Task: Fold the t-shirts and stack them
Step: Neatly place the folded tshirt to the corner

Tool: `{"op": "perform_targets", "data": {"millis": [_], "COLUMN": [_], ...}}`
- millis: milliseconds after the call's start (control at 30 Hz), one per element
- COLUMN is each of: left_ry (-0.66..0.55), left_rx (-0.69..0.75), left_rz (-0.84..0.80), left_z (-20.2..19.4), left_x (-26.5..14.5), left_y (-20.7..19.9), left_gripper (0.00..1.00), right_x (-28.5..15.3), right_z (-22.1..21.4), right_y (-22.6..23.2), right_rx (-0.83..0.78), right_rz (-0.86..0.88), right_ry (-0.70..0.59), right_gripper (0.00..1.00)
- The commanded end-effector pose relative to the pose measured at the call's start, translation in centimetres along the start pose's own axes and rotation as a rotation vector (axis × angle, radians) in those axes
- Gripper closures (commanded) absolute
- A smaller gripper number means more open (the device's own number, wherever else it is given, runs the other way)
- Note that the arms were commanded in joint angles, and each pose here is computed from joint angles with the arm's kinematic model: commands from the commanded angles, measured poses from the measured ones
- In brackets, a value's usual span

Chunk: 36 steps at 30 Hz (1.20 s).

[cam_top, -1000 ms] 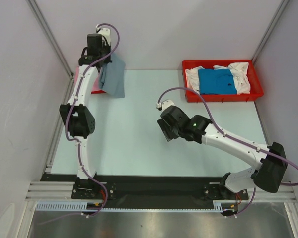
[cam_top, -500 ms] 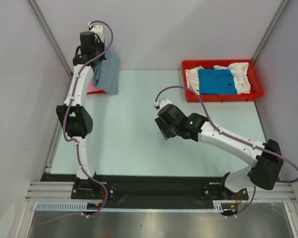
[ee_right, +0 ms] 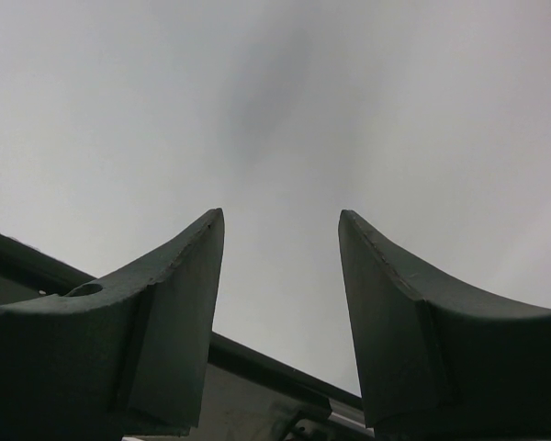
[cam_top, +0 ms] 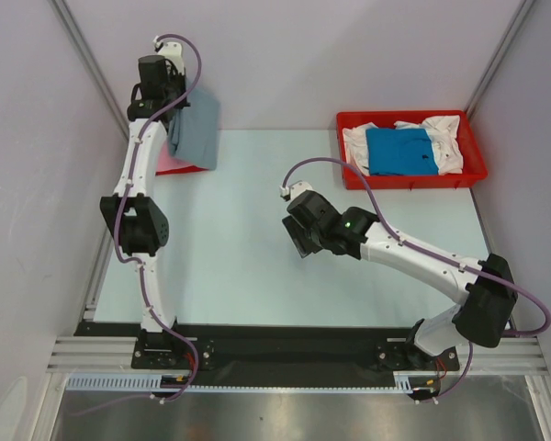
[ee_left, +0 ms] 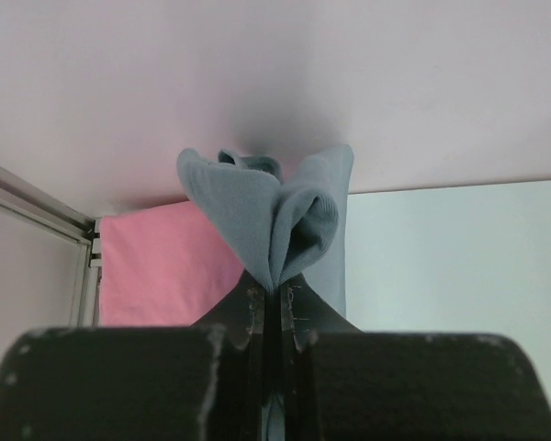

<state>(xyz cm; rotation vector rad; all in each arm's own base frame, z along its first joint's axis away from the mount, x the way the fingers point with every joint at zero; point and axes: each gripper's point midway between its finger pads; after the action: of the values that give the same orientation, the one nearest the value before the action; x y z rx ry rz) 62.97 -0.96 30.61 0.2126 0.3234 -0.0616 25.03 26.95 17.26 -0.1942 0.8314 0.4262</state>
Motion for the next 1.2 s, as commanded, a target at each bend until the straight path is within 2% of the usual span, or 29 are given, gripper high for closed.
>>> {"op": "perform_targets", "data": {"millis": [0, 333, 367, 500, 1167], "left_ry": [-0.248, -0.264, -0.265, -0.262, -0.196], "left_rx": [0.02, 0.024, 0.016, 0.006, 0.007], "left_rz": [0.047, 0.053, 0.074, 0.082, 0.037], "left_z": [9.4, 9.9, 9.8, 9.5, 4.5], "left_x": [-5.0, -5.3, -5.5, -5.4, 0.2], "left_y": [2.6, 2.7, 4.3, 5.1, 6.0], "left_gripper": [1.0, 1.0, 1.0, 1.0, 1.0], "right_x": [-0.4, -0.2, -0.1, 0.1, 2.9], "right_z": [2.1, 2.2, 2.2, 2.3, 3.3], "right_y": [0.5, 0.7, 0.8, 1.0, 1.5], "right_rx": [0.024, 0.016, 0.012, 0.01, -0.009], "right_rz": [0.022, 0.025, 0.031, 0.036, 0.045], "right_ry": [-0.055, -0.052, -0.05, -0.051, -0.006], "right_gripper": [0.42, 0.42, 0.42, 0.42, 0.43]}}
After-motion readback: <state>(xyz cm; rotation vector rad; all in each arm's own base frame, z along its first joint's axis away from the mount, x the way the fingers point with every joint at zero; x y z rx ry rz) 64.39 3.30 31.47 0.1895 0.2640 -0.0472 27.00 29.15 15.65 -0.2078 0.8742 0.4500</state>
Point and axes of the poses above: each gripper's point midway between its finger pads, its own x axis out along the fingers, its own y axis along the line the jaws close on, z = x × y, and after that the axes turned 7 degrees about x, right-handed
